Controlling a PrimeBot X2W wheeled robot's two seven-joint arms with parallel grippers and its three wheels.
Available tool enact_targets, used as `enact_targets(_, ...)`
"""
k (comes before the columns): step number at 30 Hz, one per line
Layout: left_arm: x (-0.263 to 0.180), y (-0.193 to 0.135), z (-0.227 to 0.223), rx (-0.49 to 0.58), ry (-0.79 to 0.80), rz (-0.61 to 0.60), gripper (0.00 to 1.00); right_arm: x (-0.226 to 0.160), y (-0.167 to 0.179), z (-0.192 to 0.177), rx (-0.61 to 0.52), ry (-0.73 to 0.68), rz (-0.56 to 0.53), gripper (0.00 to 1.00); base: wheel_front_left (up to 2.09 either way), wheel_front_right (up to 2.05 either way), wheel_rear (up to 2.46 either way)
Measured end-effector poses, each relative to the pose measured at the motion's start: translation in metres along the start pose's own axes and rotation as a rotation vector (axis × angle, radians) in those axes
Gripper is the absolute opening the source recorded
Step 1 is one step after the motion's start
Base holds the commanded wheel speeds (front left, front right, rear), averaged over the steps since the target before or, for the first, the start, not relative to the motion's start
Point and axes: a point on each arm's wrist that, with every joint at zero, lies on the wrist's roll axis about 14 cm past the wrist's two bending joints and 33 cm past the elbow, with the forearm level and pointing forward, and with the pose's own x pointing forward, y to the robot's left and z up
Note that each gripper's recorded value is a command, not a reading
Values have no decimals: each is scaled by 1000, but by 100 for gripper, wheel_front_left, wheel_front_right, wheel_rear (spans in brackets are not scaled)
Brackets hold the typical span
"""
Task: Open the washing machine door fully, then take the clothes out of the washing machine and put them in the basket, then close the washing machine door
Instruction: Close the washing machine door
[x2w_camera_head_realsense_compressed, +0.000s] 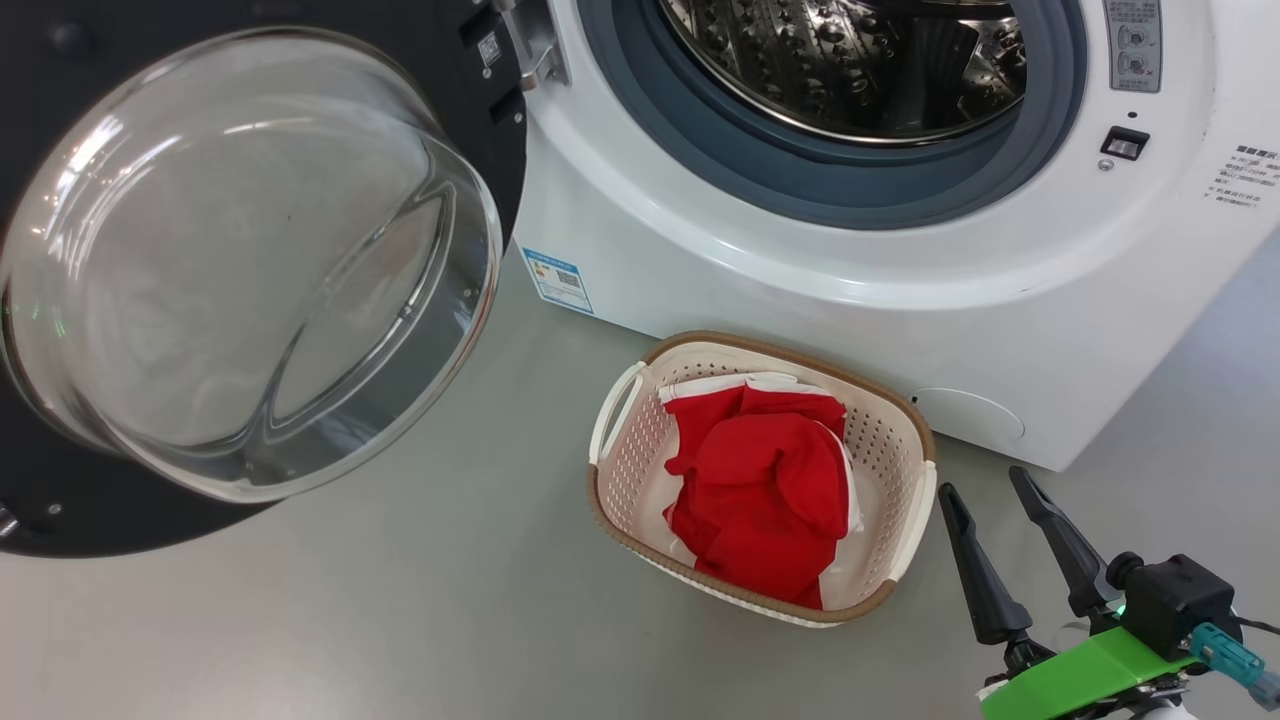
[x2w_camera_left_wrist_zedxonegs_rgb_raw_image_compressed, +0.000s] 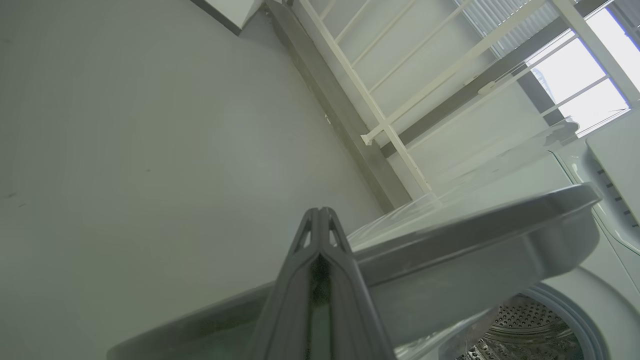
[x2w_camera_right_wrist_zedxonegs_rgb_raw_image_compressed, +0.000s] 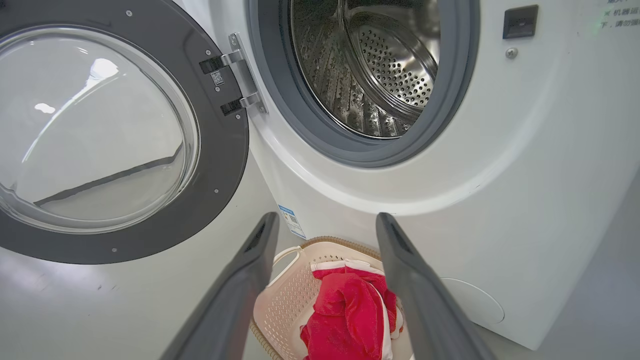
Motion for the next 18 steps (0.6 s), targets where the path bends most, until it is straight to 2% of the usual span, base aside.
enact_targets(7, -6, -4, -7, 25, 69, -31, 0, -1, 0, 3, -4, -9, -4, 100, 0, 0, 0)
enact_targets(18, -28, -12, -18, 131, 186, -97, 0, -3, 9, 11, 2, -31, 2, 100, 0, 0, 0)
